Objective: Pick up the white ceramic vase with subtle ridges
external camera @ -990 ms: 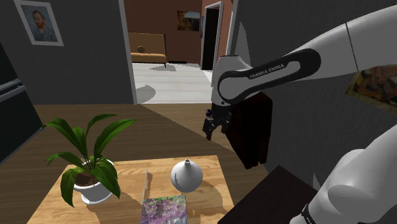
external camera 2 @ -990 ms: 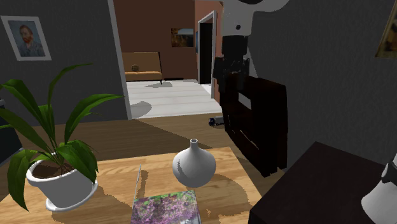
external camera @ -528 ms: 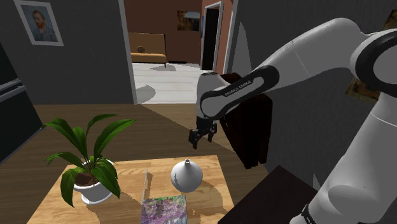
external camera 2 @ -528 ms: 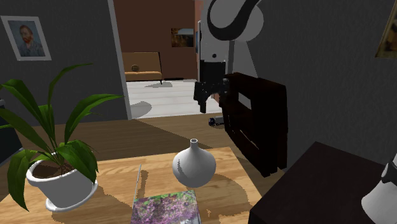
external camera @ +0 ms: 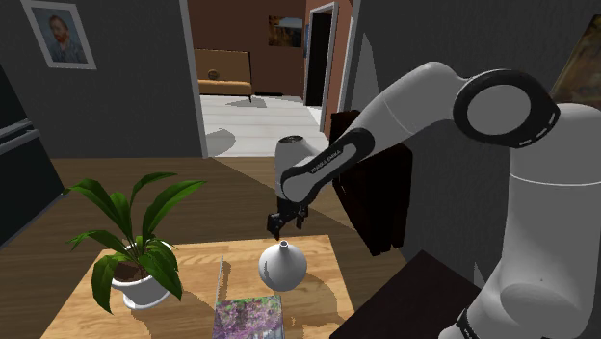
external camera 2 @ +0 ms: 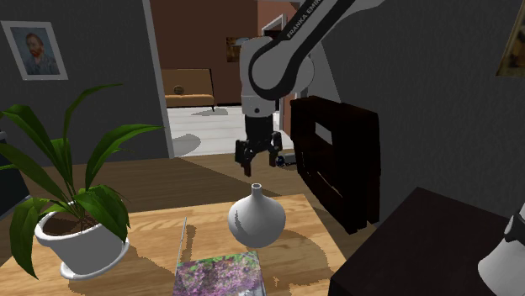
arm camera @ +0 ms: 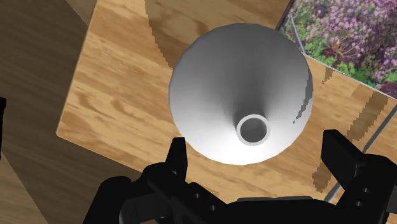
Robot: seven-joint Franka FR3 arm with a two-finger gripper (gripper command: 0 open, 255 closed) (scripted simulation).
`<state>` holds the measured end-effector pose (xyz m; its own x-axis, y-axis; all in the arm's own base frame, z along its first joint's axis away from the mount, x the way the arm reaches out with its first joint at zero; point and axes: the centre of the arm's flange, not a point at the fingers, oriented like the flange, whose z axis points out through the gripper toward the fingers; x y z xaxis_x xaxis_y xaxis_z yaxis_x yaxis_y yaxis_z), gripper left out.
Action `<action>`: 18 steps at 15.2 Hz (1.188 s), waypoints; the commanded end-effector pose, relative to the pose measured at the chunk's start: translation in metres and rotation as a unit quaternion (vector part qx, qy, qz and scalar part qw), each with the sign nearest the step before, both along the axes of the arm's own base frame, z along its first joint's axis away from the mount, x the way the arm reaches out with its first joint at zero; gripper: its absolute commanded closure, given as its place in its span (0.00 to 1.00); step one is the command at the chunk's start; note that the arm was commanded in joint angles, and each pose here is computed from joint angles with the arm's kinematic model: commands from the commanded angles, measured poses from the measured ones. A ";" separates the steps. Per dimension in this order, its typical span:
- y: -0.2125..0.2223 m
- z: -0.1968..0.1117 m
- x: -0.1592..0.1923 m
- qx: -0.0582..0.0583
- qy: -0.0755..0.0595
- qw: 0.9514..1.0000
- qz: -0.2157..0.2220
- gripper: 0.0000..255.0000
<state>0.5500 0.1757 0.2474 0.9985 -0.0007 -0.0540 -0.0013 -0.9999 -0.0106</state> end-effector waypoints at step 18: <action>0.010 -0.069 0.016 -0.004 0.001 1.000 -0.001 1.00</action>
